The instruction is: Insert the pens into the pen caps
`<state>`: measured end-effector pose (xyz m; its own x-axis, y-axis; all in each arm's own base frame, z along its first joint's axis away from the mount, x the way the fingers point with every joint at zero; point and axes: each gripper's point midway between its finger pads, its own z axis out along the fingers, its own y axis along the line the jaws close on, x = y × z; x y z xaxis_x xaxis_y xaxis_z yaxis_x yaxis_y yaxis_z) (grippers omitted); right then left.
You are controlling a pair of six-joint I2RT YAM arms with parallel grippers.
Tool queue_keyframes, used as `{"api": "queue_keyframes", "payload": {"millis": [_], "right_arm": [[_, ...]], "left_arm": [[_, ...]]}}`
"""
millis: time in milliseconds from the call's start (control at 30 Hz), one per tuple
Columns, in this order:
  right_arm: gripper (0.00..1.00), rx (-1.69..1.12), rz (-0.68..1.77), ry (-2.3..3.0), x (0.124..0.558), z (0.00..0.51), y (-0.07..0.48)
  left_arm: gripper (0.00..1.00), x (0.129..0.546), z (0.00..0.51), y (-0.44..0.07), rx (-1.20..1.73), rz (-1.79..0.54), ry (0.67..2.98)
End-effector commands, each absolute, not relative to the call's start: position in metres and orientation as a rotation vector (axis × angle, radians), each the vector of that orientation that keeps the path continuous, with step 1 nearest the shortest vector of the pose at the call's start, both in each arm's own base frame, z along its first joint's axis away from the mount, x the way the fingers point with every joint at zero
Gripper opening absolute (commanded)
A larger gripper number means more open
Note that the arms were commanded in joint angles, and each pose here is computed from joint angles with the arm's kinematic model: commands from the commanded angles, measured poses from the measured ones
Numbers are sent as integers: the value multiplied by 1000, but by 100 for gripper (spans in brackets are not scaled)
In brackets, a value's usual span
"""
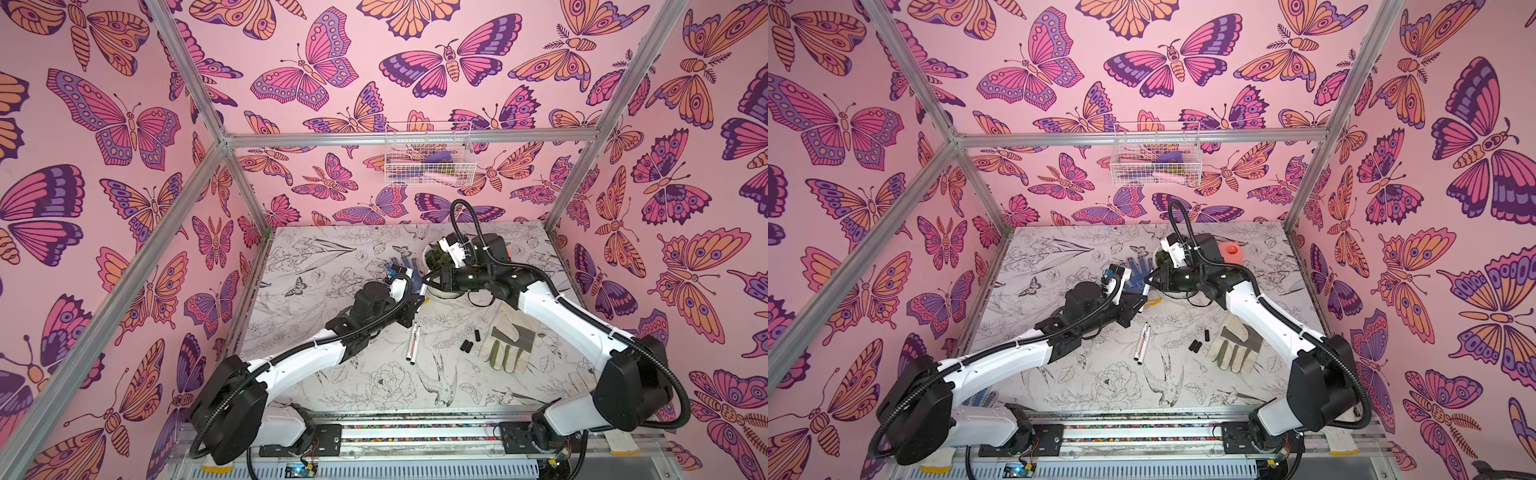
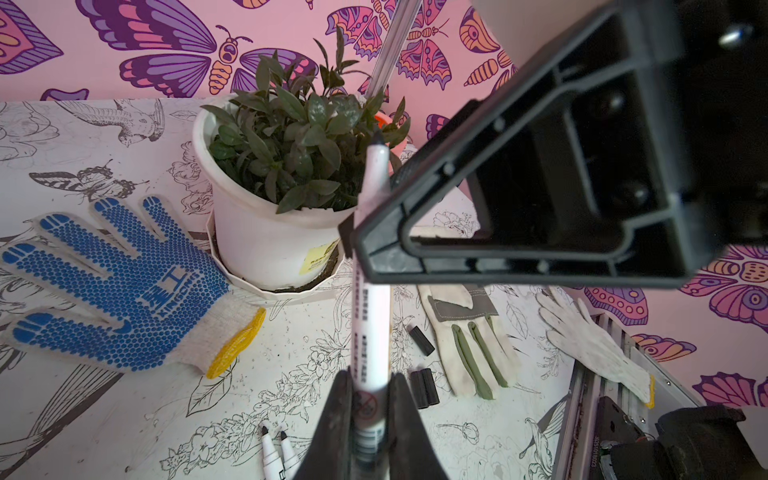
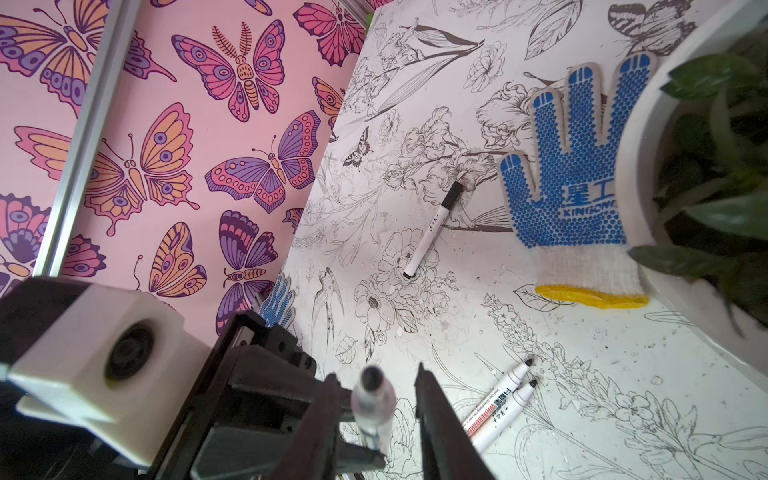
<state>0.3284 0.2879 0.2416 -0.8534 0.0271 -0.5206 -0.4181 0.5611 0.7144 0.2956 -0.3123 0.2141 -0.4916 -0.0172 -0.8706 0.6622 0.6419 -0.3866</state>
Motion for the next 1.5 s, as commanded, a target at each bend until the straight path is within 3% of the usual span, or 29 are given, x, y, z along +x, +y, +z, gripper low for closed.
{"api": "queue_keyframes", "payload": {"millis": [0, 133, 200, 333, 433, 600, 900, 1067, 1467], "right_arm": [[25, -337, 1277, 2264, 333, 257, 299], [8, -342, 1275, 2256, 334, 260, 299], [6, -350, 1269, 2257, 333, 261, 298], [6, -379, 1295, 2254, 326, 263, 299], [6, -389, 1303, 2255, 322, 263, 299], [6, -392, 1285, 2266, 319, 260, 296], [6, -394, 1266, 2281, 317, 256, 293], [5, -397, 1265, 2277, 317, 258, 293], [5, -401, 1253, 2296, 315, 252, 292]], "left_arm": [[0, 292, 213, -317, 511, -945, 1906], [0, 292, 211, -320, 512, -955, 1916], [0, 292, 209, -323, 524, -966, 1923], [27, 294, 210, -330, 531, -990, 1932], [36, 299, 212, -332, 529, -981, 1936], [29, 301, 214, -332, 563, -955, 1934], [26, 299, 219, -334, 601, -965, 1922], [18, 299, 218, -338, 607, -985, 1925], [20, 299, 228, -340, 614, -998, 1886]]}}
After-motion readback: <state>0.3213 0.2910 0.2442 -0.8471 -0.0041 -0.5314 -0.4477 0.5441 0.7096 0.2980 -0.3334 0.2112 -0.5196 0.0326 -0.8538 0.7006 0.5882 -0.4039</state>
